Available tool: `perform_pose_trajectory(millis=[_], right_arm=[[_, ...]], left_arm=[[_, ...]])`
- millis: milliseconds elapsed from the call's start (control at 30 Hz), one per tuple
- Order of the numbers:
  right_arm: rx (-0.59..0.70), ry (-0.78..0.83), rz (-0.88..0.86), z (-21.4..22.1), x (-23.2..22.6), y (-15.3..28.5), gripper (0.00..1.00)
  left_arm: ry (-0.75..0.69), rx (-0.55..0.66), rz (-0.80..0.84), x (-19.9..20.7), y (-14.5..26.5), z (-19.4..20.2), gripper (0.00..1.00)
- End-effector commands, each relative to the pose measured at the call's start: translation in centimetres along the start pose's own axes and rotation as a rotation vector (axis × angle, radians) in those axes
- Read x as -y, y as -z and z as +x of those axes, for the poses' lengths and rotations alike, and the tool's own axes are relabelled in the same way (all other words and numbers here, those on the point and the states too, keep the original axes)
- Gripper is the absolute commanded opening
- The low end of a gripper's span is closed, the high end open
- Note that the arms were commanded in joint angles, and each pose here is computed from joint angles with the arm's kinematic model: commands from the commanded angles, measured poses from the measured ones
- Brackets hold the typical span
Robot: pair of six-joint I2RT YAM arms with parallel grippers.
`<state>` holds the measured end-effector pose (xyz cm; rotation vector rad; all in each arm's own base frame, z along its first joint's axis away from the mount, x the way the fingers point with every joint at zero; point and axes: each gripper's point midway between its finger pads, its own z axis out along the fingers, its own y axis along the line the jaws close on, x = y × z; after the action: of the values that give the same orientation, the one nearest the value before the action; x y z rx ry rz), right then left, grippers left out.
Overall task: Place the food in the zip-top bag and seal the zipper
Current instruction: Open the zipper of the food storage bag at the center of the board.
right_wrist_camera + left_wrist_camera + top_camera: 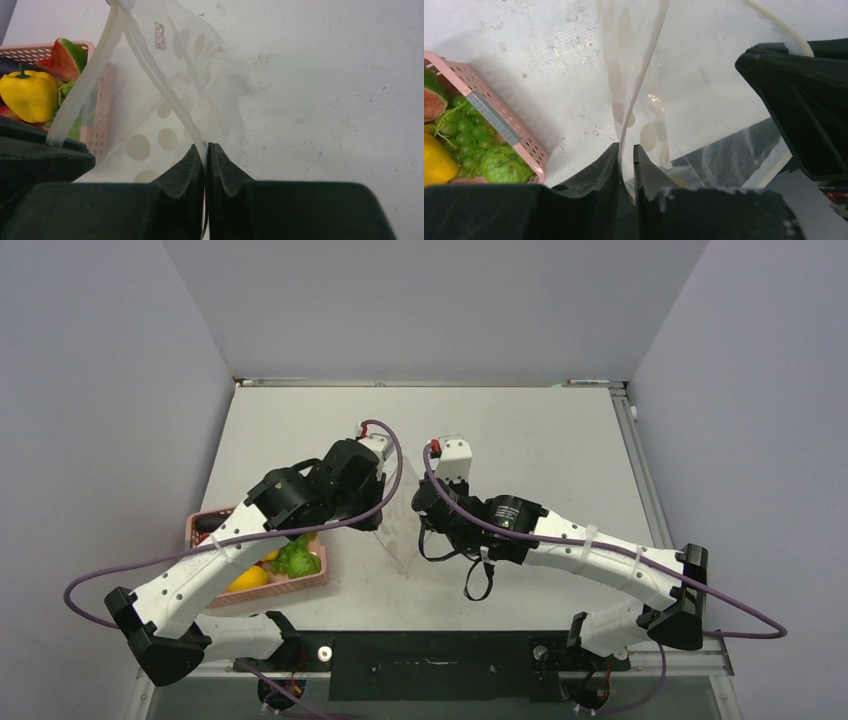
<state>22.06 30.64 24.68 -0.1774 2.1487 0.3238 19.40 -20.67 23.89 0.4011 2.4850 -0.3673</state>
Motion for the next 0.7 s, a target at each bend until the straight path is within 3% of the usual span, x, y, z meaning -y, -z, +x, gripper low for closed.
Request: perform_pose_trajectory(millis=[0,67,667], right_arm=[[0.057,-0.058,-0.022,-1.6,0.1,1.5,0.05],[0.059,-0.061,-0.024,-1.6,0.3,1.7,0.05],[0.017,-0.032,0.145,1.0,6.9,0.6,0.05]], left_arm=[[0.058,0.126,0.016,0.3,1.0,-2.3,0.06],[0.062,0.136,0.015,0.3,1.1,-2.5,0.0],[0.003,0.273,-0.156,-3.4,6.3,-5.6,0.0]])
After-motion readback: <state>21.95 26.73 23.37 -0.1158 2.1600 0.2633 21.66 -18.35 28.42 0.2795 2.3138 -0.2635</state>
